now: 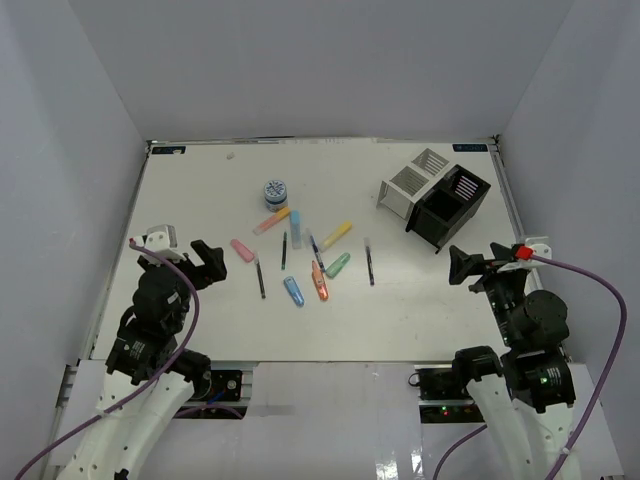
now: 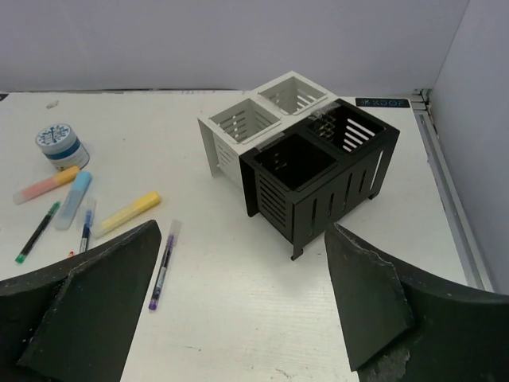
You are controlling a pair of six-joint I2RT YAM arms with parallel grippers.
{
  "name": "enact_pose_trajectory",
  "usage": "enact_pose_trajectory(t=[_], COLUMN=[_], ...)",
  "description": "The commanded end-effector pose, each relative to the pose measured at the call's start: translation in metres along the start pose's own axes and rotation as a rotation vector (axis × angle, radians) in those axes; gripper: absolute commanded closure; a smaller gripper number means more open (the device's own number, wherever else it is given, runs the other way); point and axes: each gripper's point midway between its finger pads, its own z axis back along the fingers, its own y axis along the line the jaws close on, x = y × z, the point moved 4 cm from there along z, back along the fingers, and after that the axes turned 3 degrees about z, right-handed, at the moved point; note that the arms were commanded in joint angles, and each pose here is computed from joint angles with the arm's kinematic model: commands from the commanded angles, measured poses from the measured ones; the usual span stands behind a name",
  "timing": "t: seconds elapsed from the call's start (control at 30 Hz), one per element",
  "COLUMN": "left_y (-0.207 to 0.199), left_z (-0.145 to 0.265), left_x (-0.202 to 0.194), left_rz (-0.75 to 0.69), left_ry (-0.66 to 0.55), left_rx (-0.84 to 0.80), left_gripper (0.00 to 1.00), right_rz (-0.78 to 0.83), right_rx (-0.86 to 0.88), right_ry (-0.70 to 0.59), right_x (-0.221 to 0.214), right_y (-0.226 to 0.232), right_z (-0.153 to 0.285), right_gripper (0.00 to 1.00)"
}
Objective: Sort the stationery into containers
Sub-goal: Pick up the stationery from the center of the board.
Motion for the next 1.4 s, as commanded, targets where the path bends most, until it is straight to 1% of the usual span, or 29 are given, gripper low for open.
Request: enact_pose_trajectory(t=[0.0, 0.17, 0.2, 0.3, 0.37, 0.43, 0.5, 0.53, 0.57, 0.6, 0.63, 0.67, 0.7, 0.73, 0.77, 0.83, 0.87, 0.93, 0.97, 1.0, 1.03, 1.07, 1.1, 1.17, 1.2, 1.23, 1.3, 1.37], left_y=[-0.002, -0.005, -0.007, -0.009, -0.013, -0.018, -0.029, -0.034, -0.042, -0.048, -0.053, -0.061, -0.064, -0.066, -0.074, -0.083, -0.086, -0.098, -0.099, -0.102, -0.110, -0.111, -0.115, -0.117, -0.113, -0.118, -0.117, -0.115], left_z=[-0.002, -0.010, -0.013, -0.022, -0.026, -0.036, -0.044, -0.055, -0.061, -0.068, -0.082, -0.090, -0.098, -0.112, -0.120, -0.134, -0.146, -0.163, -0.178, -0.188, -0.199, -0.209, -0.229, -0.248, -0.263, -0.274, -0.294, -0.305], left_x=[0.001, -0.007, -0.009, -0.017, -0.016, -0.019, -0.012, -0.021, -0.013, -0.014, -0.025, -0.015, -0.016, -0.025, -0.015, -0.011, -0.018, -0.009, -0.022, -0.024, -0.014, -0.019, -0.026, -0.034, -0.051, -0.046, -0.057, -0.063], left_rz=[0.013, -0.004, -0.010, -0.026, -0.020, -0.014, -0.011, -0.021, -0.020, -0.028, -0.053, -0.054, -0.062, -0.078, -0.075, -0.070, -0.072, -0.060, -0.073, -0.072, -0.066, -0.073, -0.083, -0.094, -0.115, -0.115, -0.137, -0.151], left_ry=[-0.012, 0.038, 0.061, 0.114, 0.133, 0.181, 0.202, 0.261, 0.267, 0.292, 0.358, 0.352, 0.365, 0.404, 0.392, 0.383, 0.400, 0.372, 0.410, 0.417, 0.395, 0.407, 0.425, 0.435, 0.464, 0.446, 0.455, 0.453], left_rx=[-0.005, -0.004, -0.005, 0.008, 0.010, 0.021, 0.004, 0.011, -0.005, -0.015, -0.013, -0.021, -0.015, 0.005, -0.008, -0.019, -0.017, -0.036, -0.019, -0.010, -0.012, -0.001, 0.011, 0.035, 0.065, 0.066, 0.100, 0.121], left_gripper=[0.02, 0.02, 0.02, 0.02, 0.02, 0.02, 0.02, 0.02, 0.02, 0.02, 0.02, 0.02, 0.02, 0.02, 0.02, 0.02, 0.02, 0.02, 0.02, 0.02, 0.02, 0.02, 0.02, 0.02, 0.02, 0.02, 0.02, 0.02], right_rz=[-0.017, -0.039, -0.024, -0.021, -0.032, -0.032, -0.038, -0.037, -0.035, -0.033, -0.033, -0.032, -0.031, -0.028, -0.024, -0.019, -0.017, -0.016, -0.014, -0.015, -0.016, -0.016, -0.019, -0.023, -0.024, -0.024, -0.024, -0.021], right_rx=[0.021, 0.032, 0.090, 0.130, 0.117, 0.114, 0.099, 0.075, 0.065, 0.060, 0.059, 0.057, 0.059, 0.057, 0.048, 0.035, 0.026, 0.027, 0.030, 0.031, 0.039, 0.053, 0.060, 0.079, 0.084, 0.089, 0.098, 0.099], right_ry=[0.018, 0.135, 0.178, 0.249, 0.269, 0.286, 0.301, 0.305, 0.304, 0.307, 0.305, 0.307, 0.307, 0.316, 0.323, 0.326, 0.346, 0.345, 0.348, 0.348, 0.349, 0.351, 0.354, 0.360, 0.355, 0.355, 0.351, 0.345], right_x=[0.001, -0.005, -0.009, -0.010, -0.009, -0.011, -0.014, -0.015, -0.015, -0.016, -0.015, -0.016, -0.015, -0.017, -0.017, -0.014, -0.016, -0.012, -0.012, -0.012, -0.013, -0.014, -0.016, -0.021, -0.021, -0.022, -0.023, -0.023], right_y=[0.004, 0.008, 0.015, 0.021, 0.020, 0.020, 0.019, 0.016, 0.014, 0.014, 0.013, 0.013, 0.013, 0.013, 0.012, 0.010, 0.009, 0.009, 0.009, 0.009, 0.010, 0.012, 0.013, 0.016, 0.016, 0.017, 0.018, 0.018], right_z=[-0.009, -0.018, -0.023, -0.029, -0.032, -0.035, -0.037, -0.038, -0.039, -0.039, -0.039, -0.039, -0.039, -0.039, -0.040, -0.040, -0.040, -0.040, -0.040, -0.040, -0.040, -0.040, -0.040, -0.039, -0.039, -0.039, -0.037, -0.035], right_gripper=[0.10, 0.10, 0.10, 0.10, 0.10, 0.10, 0.10, 0.10, 0.10, 0.10, 0.10, 0.10, 0.10, 0.10, 0.10, 0.10, 0.10, 0.10, 0.10, 0.10, 0.10, 0.10, 0.10, 0.10, 0.10, 0.10, 0.10, 0.10])
